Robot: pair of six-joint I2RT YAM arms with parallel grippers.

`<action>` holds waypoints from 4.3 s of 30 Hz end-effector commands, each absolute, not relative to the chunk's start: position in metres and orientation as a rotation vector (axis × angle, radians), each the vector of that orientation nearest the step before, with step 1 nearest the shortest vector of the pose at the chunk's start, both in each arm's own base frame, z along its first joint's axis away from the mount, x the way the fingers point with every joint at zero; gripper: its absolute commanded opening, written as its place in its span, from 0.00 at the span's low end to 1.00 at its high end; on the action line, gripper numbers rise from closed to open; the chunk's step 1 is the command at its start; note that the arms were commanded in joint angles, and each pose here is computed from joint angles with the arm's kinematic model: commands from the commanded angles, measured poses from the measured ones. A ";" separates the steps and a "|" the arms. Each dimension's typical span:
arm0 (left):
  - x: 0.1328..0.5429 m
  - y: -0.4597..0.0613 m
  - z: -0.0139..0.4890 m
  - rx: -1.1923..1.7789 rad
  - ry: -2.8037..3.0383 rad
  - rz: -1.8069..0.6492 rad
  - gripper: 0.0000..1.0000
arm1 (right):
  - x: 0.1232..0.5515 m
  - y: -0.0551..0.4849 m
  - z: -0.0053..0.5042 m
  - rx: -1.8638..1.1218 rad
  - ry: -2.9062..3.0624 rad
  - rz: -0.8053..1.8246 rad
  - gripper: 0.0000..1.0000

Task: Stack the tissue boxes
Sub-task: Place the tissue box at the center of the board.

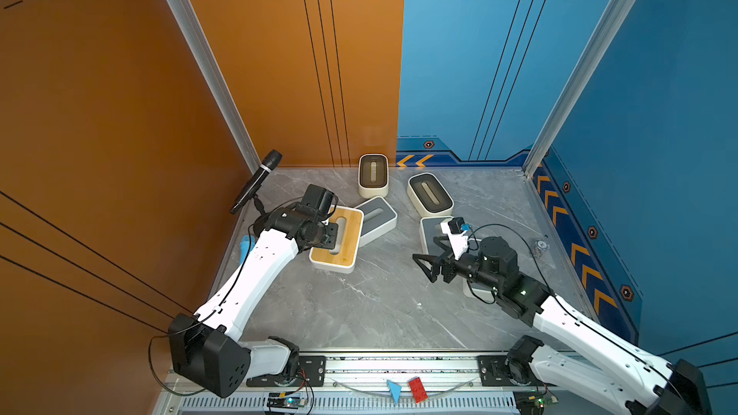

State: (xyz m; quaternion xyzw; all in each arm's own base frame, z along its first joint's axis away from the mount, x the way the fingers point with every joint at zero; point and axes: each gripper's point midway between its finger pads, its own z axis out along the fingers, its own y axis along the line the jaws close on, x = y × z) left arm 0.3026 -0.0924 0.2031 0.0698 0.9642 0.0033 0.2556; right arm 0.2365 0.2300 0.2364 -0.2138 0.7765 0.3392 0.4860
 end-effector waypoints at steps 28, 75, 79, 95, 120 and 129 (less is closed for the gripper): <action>0.294 -0.210 0.203 1.114 2.294 -0.171 0.45 | 0.172 0.170 0.161 -0.255 2.283 0.914 1.00; 0.222 -0.280 0.156 1.848 1.947 -0.391 0.42 | 0.114 0.189 0.172 -0.463 2.299 1.103 1.00; 0.221 -0.280 0.152 1.848 1.964 -0.372 0.43 | 0.114 0.189 0.171 -0.464 2.300 1.100 1.00; 0.213 -0.283 0.134 1.849 2.007 -0.362 0.42 | 0.113 0.190 0.168 -0.472 2.305 1.093 1.00; 0.206 -0.290 0.109 1.863 2.033 -0.414 0.44 | 0.112 0.191 0.168 -0.482 2.287 1.104 1.00; 0.207 -0.289 0.101 1.872 2.038 -0.401 0.44 | 0.112 0.191 0.168 -0.480 2.283 1.110 1.00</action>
